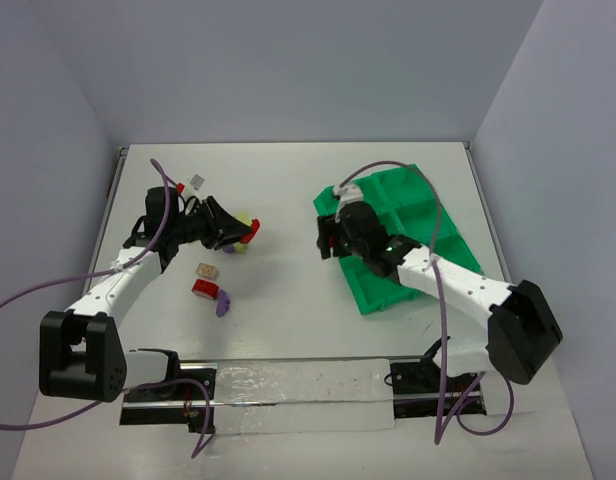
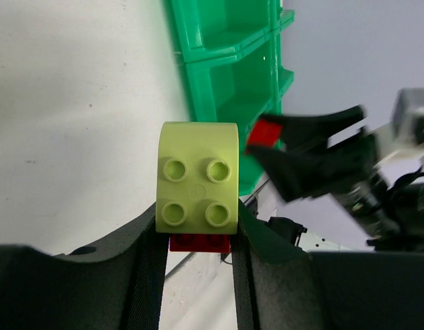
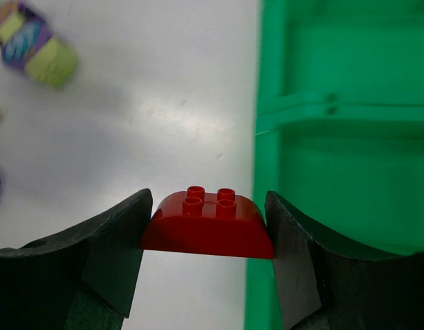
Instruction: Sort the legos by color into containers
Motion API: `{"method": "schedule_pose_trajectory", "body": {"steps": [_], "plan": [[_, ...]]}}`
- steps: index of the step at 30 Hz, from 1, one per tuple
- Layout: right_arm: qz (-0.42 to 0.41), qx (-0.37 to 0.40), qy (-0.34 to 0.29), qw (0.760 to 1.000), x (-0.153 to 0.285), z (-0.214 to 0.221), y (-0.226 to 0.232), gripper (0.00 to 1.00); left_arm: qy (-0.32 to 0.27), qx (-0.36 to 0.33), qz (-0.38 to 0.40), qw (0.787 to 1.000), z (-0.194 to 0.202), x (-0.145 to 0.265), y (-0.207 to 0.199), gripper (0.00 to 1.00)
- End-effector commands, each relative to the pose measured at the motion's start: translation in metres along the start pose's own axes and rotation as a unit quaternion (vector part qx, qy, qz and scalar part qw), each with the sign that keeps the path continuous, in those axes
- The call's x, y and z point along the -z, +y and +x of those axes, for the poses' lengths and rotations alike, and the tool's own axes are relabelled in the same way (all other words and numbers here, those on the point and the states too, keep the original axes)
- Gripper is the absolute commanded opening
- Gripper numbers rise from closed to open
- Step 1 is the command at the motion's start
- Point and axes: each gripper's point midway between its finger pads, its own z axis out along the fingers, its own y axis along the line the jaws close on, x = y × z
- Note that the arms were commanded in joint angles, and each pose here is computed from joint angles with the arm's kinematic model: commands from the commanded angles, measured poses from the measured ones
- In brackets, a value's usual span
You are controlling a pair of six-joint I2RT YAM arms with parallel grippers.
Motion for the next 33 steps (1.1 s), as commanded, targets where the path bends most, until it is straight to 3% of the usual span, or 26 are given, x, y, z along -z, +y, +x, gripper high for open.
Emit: {"method": "schedule_pose_trajectory", "body": {"steps": [1, 8, 18, 22, 26, 33], "plan": [[0.067, -0.089, -0.067, 0.992, 0.016, -0.047, -0.053, 0.42, -0.019, -0.020, 0.005, 1.000, -0.009, 0.007, -0.014, 0.00], [0.144, -0.123, -0.062, 0.980, -0.015, -0.075, -0.113, 0.43, -0.031, -0.033, 0.004, 0.999, -0.009, 0.018, -0.025, 0.00], [0.175, -0.114, -0.047, 0.977, -0.069, -0.104, -0.144, 0.48, -0.026, -0.044, -0.008, 0.999, -0.006, 0.020, -0.022, 0.00], [0.177, -0.104, -0.025, 0.978, -0.092, -0.100, -0.148, 0.60, -0.023, -0.043, -0.012, 0.999, -0.007, 0.019, -0.020, 0.00], [0.171, -0.099, -0.014, 0.980, -0.100, -0.101, -0.146, 0.85, -0.022, -0.043, -0.016, 0.999, -0.008, 0.017, -0.017, 0.00], [0.146, -0.101, -0.047, 0.983, -0.077, -0.118, -0.134, 0.87, -0.023, -0.041, -0.011, 0.999, -0.007, 0.017, -0.018, 0.00]]}}
